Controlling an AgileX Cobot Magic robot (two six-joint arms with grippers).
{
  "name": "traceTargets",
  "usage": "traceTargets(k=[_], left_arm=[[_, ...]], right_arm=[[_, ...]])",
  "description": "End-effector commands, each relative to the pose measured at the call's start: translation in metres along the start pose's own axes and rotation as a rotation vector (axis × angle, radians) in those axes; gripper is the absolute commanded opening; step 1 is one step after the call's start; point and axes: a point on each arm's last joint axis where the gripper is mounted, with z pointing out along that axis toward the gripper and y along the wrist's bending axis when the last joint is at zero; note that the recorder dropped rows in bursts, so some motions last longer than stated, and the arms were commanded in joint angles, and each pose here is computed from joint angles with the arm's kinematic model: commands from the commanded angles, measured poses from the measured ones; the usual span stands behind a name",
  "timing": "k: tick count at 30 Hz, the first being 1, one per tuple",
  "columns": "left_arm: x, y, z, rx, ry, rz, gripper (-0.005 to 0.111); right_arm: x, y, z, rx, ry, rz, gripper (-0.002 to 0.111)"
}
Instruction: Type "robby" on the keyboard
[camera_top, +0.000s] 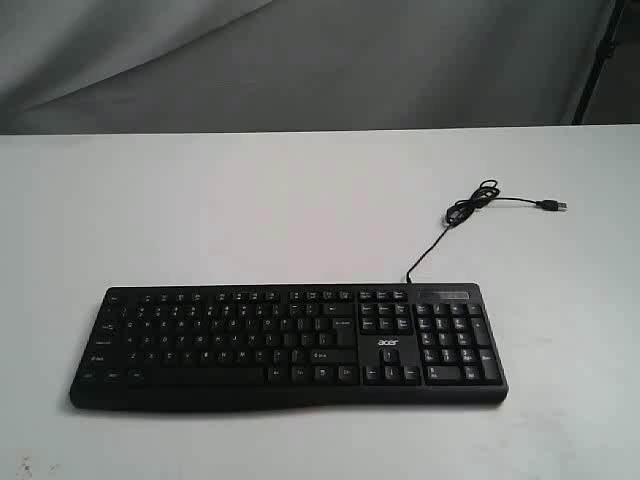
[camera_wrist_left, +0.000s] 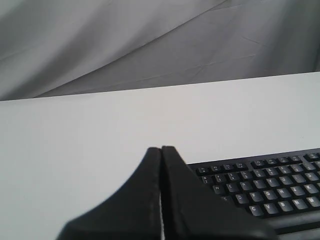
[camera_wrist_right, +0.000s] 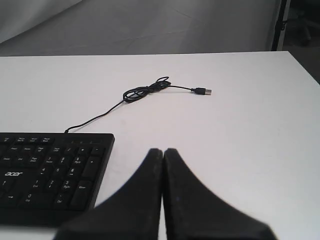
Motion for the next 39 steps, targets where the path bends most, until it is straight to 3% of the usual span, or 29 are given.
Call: traceTargets(k=[1, 23, 34, 39], left_arm=[[0.001, 0.000, 0.000, 0.005, -0.005, 0.003, 0.000], [0.001, 0.000, 0.000, 0.005, -0.005, 0.003, 0.000], [0.001, 0.000, 0.000, 0.005, -0.005, 0.003, 0.000], [0.001, 0.000, 0.000, 0.005, -0.005, 0.003, 0.000]], right_arm=[[0.001, -0.001, 0.000, 0.010, -0.006, -0.007, 0.000], [-0.005, 0.000, 0.000, 0.007, -0.067, -0.013, 0.000], [-0.036, 0.002, -0.008, -0.019, -0.414, -0.015, 0.000], [-0.040, 0.003, -0.010, -0.023, -0.472, -0.015, 0.000]])
